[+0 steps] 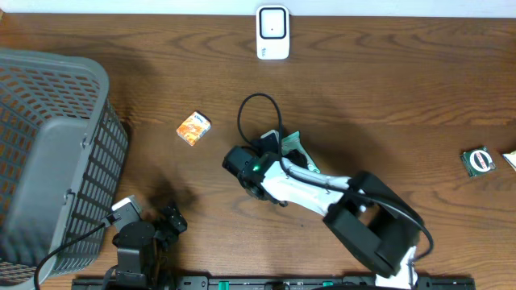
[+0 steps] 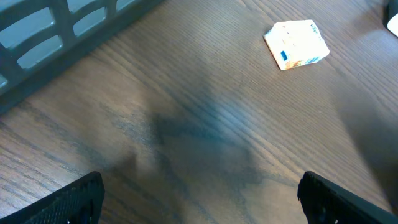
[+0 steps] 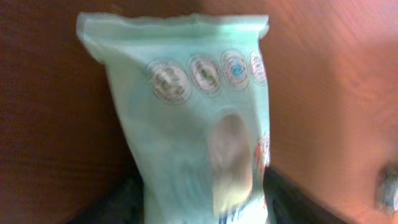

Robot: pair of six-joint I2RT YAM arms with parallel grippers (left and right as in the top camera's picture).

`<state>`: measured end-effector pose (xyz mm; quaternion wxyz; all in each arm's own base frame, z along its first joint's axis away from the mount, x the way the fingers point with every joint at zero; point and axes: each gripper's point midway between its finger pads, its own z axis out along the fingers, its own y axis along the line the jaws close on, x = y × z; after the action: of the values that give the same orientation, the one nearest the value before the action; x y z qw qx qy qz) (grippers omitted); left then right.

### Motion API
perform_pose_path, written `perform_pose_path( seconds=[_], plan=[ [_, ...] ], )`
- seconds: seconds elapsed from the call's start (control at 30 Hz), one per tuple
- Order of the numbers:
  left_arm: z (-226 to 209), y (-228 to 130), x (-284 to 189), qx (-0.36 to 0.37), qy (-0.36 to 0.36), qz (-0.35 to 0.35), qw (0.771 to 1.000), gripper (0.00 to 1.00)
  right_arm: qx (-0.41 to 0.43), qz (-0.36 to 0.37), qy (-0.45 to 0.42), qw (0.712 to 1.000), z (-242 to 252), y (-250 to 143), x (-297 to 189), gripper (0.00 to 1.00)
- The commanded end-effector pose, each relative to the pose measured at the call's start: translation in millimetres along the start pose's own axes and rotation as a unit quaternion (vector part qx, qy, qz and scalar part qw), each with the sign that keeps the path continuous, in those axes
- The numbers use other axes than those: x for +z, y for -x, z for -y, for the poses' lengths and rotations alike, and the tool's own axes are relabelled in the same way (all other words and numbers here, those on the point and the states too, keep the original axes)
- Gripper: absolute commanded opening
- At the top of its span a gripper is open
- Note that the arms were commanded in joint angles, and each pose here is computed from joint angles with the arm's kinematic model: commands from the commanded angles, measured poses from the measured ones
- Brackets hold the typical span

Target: Scan the item barcode

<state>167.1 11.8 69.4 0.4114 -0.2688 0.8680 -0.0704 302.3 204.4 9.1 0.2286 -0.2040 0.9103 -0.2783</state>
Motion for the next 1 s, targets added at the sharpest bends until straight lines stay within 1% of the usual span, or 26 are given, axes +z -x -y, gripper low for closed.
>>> perform_pose_path(
  seconds=[0.0, 0.07, 0.13, 0.2, 0.23, 0.27, 0.3, 0.4, 0.47, 0.53, 0.57, 0.7, 0.77, 0.8, 0.83, 0.97],
  plan=[
    [-14, -10, 1, 0.008, 0.031, -0.016, 0.999, 0.98, -0.095, -0.093, 0.019, 0.991, -33, -60, 40, 0.27],
    [-14, -10, 1, 0.009, 0.031, -0.016, 0.999, 0.98, -0.103, -0.116, 0.028, 0.987, -38, -70, 48, 0.08],
    [-14, -10, 1, 0.009, 0.031, -0.016, 0.999, 0.98, -0.099, -0.144, 0.062, 0.983, -44, -79, 51, 0.02],
    [-14, -10, 1, 0.008, 0.032, -0.016, 0.999, 0.98, -0.074, -0.184, 0.115, 0.973, -51, -87, 52, 0.01],
    [-14, -10, 1, 0.009, 0.032, -0.016, 0.999, 0.98, -0.067, -0.211, 0.15, 0.964, -54, -93, 52, 0.01],
    [-14, -10, 1, 0.008, 0.031, -0.016, 0.999, 0.98, -0.064, -0.223, 0.166, 0.958, -56, -95, 51, 0.01],
    [-14, -10, 1, 0.009, 0.031, -0.016, 0.999, 0.98, -0.065, -0.242, 0.201, 0.947, -58, -96, 48, 0.01],
    [-14, -10, 1, 0.008, 0.032, -0.016, 0.999, 0.98, -0.067, -0.259, 0.251, 0.93, -55, -81, 31, 0.01],
    [-14, -10, 1, 0.008, 0.032, -0.016, 0.999, 0.98, -0.073, -0.249, 0.292, 0.921, -54, -63, 12, 0.01],
    [-14, -10, 1, 0.009, 0.031, -0.016, 0.999, 0.98, -0.092, -0.211, 0.366, 0.902, -53, -38, -22, 0.01],
    [-14, -10, 1, 0.009, 0.032, -0.016, 0.999, 0.98, -0.096, -0.198, 0.387, 0.896, -50, -32, -34, 0.01],
    [-14, -10, 1, 0.008, 0.031, -0.016, 0.999, 0.98, -0.093, -0.143, 0.452, 0.876, -28, -12, -79, 0.01],
    [-14, -10, 1, 0.009, 0.031, -0.016, 0.999, 0.98, -0.094, -0.114, 0.468, 0.871, -17, -4, -93, 0.01],
    [-14, -10, 1, 0.008, 0.031, -0.016, 0.999, 0.98, -0.096, -0.097, 0.485, 0.864, -12, 0, -102, 0.01],
    [-14, -10, 1, 0.009, 0.031, -0.016, 0.999, 0.98, -0.094, -0.088, 0.51, 0.851, -11, 3, -112, 0.01],
    [-14, -10, 1, 0.009, 0.032, -0.016, 0.999, 0.98, -0.103, -0.051, 0.642, 0.758, -10, 7, -156, 0.01]
  ],
)
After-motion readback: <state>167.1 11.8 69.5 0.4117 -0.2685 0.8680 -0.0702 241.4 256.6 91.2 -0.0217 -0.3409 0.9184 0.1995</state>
